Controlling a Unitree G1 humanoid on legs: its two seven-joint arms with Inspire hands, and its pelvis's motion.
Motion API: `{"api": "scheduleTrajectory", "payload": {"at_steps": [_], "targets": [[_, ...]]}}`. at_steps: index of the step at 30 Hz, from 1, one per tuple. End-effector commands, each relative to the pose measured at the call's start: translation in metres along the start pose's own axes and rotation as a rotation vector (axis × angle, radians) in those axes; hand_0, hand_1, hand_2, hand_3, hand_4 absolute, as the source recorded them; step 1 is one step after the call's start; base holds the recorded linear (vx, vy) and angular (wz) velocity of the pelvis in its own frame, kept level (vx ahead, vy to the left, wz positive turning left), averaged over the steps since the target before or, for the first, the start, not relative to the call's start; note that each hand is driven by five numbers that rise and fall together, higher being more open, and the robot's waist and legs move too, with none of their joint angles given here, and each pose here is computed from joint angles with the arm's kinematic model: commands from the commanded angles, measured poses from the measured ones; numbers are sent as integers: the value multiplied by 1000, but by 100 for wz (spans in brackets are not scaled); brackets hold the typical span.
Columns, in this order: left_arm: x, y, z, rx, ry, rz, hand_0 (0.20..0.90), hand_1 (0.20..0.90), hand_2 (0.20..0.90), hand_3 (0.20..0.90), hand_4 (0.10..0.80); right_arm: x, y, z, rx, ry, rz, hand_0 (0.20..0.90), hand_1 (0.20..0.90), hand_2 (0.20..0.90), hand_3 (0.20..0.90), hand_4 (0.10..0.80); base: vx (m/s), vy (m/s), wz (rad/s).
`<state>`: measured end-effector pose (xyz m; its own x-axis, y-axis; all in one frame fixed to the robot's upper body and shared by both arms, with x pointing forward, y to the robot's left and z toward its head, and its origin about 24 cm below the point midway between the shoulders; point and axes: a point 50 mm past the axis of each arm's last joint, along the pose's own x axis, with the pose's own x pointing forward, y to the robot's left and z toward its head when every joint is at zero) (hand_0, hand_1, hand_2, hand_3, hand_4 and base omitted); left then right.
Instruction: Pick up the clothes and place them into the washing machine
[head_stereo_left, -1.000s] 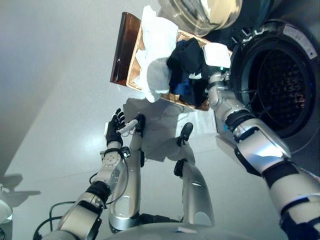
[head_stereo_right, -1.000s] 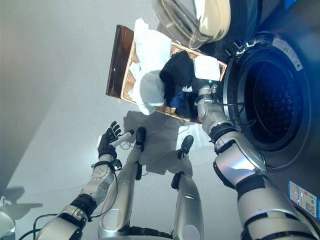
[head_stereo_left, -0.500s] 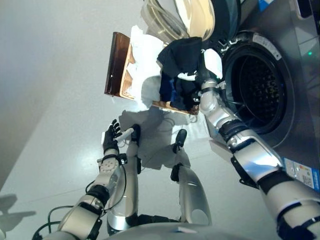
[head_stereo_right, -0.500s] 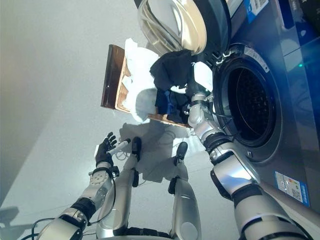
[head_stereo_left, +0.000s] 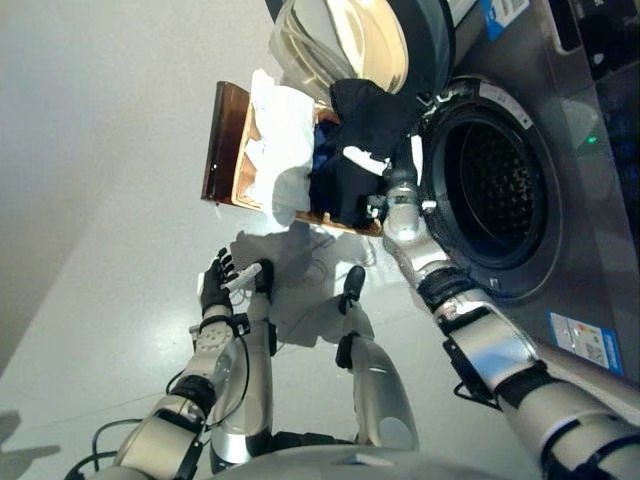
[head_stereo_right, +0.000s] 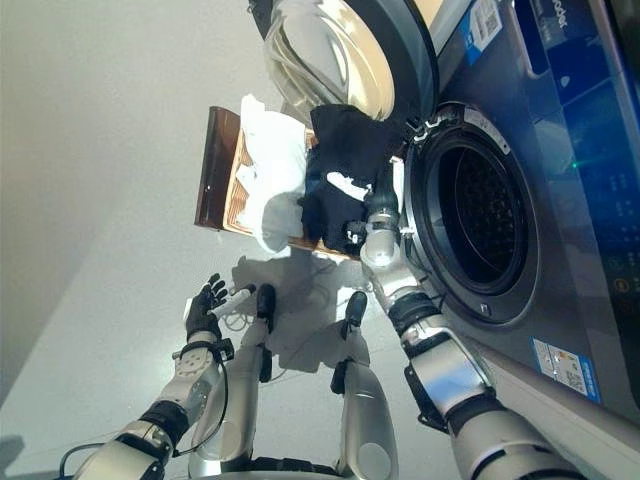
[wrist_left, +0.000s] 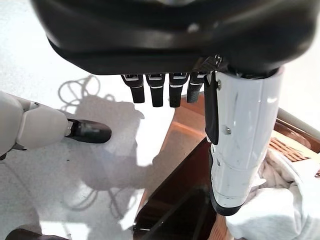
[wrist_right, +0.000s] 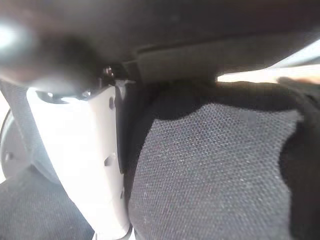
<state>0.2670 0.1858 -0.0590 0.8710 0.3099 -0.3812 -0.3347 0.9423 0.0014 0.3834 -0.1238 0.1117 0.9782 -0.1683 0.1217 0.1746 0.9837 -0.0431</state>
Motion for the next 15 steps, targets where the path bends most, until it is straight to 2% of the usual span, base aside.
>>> {"api": "scheduleTrajectory", "payload": {"at_steps": [1, 2, 3, 5, 15], "targets": [[-12, -7, -25, 25, 62, -1, 900, 900, 900, 900, 800, -4, -1, 27, 328, -151, -3, 200, 200, 200, 200, 300, 0, 0, 0], [-12, -7, -25, 25, 62, -1, 900, 900, 900, 900, 800, -4, -1, 28, 329, -152, -3, 200, 200, 200, 200, 300, 36, 6, -3], [-12, -10, -26, 19, 68, -6, 900, 900, 900, 900, 800, -10, 3, 12, 513, -65, -21, 200, 200, 200, 200, 300, 14, 8, -4], [-13, -11, -27, 15, 81, -12, 900, 900, 900, 900, 800, -15, 6, 2, 602, -17, -27, 200, 200, 200, 200, 300, 21, 12, -9], [-14, -21, -27, -37, 97, -41, 900, 900, 900, 900, 800, -24, 1, -31, 943, 133, -162, 200, 200, 200, 200, 300, 7, 11, -6]]}}
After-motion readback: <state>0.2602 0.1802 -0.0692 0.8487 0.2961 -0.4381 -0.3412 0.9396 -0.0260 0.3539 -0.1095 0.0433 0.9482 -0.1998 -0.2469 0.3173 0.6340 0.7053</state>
